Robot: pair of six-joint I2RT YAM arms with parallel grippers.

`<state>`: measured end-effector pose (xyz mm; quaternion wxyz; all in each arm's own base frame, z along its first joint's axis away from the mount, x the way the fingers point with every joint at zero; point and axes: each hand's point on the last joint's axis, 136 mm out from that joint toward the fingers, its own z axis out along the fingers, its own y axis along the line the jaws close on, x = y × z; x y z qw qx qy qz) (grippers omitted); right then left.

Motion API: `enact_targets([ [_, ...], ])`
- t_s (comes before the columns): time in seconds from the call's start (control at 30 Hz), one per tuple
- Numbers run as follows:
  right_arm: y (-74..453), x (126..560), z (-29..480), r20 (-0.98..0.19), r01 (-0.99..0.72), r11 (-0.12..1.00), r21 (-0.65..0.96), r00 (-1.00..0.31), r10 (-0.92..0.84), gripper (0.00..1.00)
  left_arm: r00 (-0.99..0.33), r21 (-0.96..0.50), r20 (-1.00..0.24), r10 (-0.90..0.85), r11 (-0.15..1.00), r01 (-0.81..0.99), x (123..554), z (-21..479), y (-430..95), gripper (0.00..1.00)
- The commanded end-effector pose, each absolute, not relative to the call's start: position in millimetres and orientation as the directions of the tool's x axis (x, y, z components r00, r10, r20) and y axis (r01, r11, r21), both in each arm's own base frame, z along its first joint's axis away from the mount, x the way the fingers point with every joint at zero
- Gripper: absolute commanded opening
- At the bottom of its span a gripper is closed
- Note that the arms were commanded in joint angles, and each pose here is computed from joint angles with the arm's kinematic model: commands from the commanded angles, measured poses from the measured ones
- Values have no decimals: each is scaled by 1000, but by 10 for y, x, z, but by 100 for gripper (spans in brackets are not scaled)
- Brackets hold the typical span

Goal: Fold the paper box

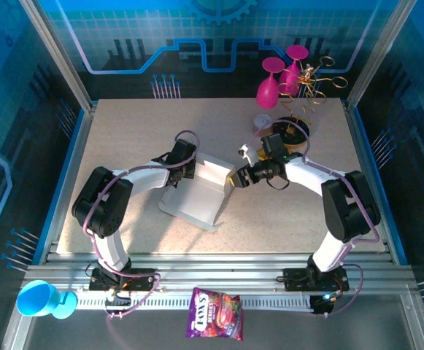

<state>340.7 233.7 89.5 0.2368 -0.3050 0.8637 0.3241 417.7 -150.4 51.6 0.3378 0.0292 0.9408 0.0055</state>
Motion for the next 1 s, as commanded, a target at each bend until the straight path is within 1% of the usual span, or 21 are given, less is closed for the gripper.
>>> enact_targets([
  [0.0, 2458, 3289, 1057, -637, -729, 551, 406, -658, -402, 64, -827, 50, -553, 104, 994, 92, 4037, 267, -1498, 0],
  [0.33, 2403, 3058, 1050, -623, -719, 550, 425, -673, -398, 69, -823, 42, -558, 101, 995, 94, 4092, 319, -1497, 0],
  [0.47, 2412, 3186, 1009, -623, -716, 571, 402, -670, -403, 69, -822, 41, -559, 111, 993, 107, 4106, 323, -1514, 0],
  [0.6, 2418, 3306, 1253, -652, -712, 557, 428, -670, -355, 70, -824, 52, -553, 124, 992, 114, 4101, 321, -1497, 0],
  [0.7, 2350, 3275, 1515, -698, -713, 556, 427, -651, -299, 71, -825, 38, -553, 116, 993, 114, 4102, 328, -1488, 0],
  [0.8, 2174, 3284, 1562, -703, -684, 600, 416, -660, -265, 73, -828, 26, -550, 112, 993, 117, 4114, 319, -1492, 0],
  [0.9, 1826, 3413, 1607, -694, -579, 655, 484, -711, -115, 70, -829, 18, -548, 108, 993, 118, 4139, 318, -1487, 0],
  [0.97, 1504, 3496, 1648, -700, -486, 701, 521, -714, 26, 68, -832, 13, -545, 104, 993, 116, 4155, 327, -1479, 0],
])
